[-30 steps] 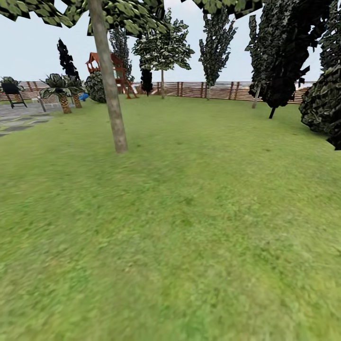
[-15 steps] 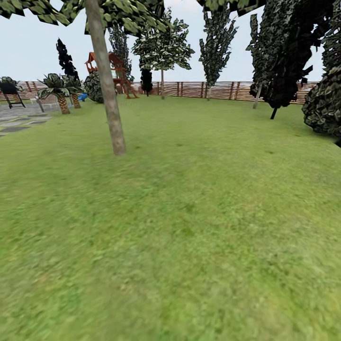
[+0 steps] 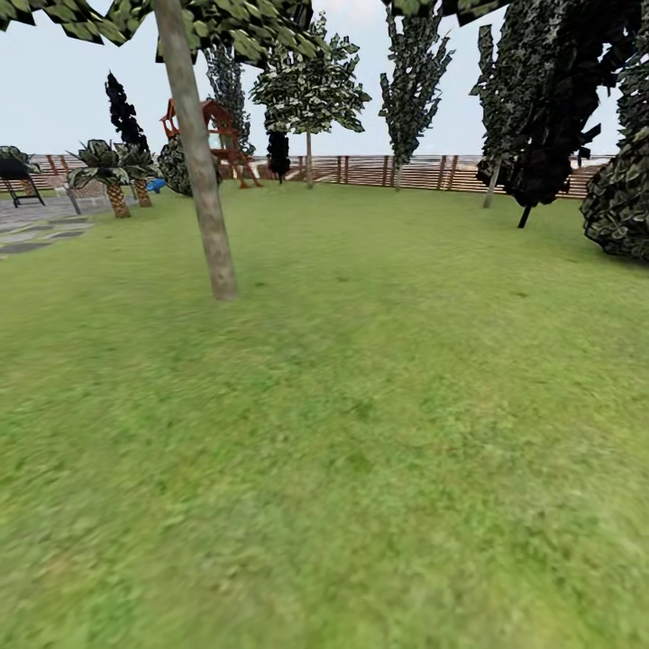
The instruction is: Take the three Easter eggs out of the wicker basket on the lawn in the garden, then place them on the lawn next to a single tree (choose any tree) so that all three eggs are next to the same tree and none are left in the basket.
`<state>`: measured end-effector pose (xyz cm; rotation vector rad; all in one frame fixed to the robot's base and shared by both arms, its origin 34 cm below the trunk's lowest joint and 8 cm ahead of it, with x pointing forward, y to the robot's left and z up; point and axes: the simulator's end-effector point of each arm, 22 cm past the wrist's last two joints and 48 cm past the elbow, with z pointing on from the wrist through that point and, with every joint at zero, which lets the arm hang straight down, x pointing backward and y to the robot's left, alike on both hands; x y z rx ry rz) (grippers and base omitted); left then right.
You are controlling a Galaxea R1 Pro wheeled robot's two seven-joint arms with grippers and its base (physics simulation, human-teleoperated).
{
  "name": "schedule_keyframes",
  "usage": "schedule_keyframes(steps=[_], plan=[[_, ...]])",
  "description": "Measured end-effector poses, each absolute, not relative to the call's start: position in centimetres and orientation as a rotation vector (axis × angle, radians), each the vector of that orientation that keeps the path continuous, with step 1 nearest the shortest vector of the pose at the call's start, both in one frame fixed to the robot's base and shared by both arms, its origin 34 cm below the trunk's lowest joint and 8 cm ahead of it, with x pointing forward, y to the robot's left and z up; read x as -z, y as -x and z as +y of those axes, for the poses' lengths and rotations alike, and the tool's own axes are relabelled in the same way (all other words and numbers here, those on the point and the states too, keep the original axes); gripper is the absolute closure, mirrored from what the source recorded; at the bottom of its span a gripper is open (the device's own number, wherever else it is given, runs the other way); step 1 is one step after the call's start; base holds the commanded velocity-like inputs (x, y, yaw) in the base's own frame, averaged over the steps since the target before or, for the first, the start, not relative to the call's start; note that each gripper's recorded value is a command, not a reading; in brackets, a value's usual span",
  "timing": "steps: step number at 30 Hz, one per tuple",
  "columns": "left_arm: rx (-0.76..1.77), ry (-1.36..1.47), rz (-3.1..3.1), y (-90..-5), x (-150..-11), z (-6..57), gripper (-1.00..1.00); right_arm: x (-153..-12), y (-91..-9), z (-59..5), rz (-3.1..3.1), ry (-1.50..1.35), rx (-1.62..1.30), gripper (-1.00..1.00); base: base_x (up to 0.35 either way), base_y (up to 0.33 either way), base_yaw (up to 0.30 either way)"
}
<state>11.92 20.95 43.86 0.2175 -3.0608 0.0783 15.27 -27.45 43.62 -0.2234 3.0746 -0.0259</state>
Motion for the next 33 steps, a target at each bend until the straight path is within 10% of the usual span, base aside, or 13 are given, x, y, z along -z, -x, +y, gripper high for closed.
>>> schedule_keyframes(steps=[33], plan=[[-0.080,-0.218,-3.060,-11.91,-43.86,20.84,-1.00,-43.63,-15.17,-27.72,3.077,0.223,0.034,-1.00,0.339,0.000,0.000]])
